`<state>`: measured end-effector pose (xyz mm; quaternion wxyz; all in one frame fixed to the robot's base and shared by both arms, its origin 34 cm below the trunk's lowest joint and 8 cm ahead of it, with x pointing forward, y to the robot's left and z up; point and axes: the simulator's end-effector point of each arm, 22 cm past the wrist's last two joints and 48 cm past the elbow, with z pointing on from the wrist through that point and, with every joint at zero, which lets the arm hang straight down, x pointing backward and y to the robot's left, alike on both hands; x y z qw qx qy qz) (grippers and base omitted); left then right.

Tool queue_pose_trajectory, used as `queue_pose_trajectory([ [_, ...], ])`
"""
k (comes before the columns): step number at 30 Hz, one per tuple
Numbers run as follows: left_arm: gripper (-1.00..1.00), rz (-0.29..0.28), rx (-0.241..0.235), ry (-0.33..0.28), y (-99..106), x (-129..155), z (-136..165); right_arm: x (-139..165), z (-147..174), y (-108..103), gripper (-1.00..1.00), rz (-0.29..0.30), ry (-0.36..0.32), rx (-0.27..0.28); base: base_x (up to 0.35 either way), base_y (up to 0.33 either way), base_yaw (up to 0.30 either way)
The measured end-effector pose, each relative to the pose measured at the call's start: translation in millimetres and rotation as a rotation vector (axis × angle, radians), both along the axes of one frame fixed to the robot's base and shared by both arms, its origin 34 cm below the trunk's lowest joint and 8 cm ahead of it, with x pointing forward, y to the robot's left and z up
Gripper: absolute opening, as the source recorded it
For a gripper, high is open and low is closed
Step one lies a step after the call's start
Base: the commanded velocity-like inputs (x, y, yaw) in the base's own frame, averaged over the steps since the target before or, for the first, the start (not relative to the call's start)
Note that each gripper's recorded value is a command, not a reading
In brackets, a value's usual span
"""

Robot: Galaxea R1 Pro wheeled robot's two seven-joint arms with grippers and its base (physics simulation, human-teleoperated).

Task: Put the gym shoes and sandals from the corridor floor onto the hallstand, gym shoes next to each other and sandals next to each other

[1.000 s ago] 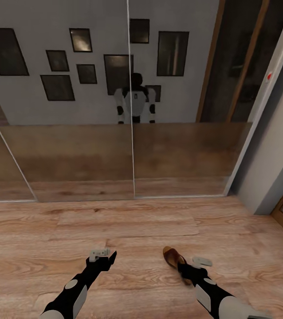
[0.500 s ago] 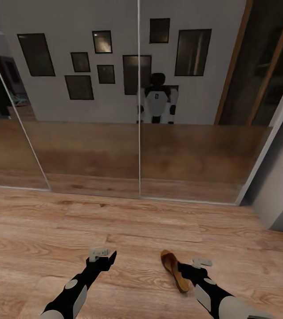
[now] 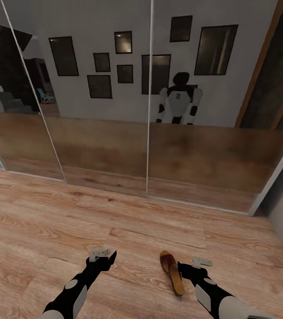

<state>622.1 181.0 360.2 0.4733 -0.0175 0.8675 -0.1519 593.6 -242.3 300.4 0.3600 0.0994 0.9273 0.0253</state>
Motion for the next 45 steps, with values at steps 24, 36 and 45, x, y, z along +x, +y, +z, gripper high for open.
queue_pose_trajectory([
  [24, 1.0, 0.0, 0.0, 0.0, -0.1, -0.1, -0.3, -0.5, -0.6, 0.0, 1.0, 0.001, 0.001, 0.0, -0.019, -0.065, 0.038],
  [36, 1.0, 0.0, 0.001, 0.0, 0.0, 0.0, -0.4, -0.4, -0.6, 0.3, 1.0, 0.005, 0.001, -0.003, 0.0, 0.0, 0.134],
  [45, 1.0, -0.001, 0.0, 0.001, -0.2, -0.2, -0.5, 0.7, 0.2, 0.1, 1.0, 0.008, -0.002, -0.006, 0.0, 0.0, 0.011],
])
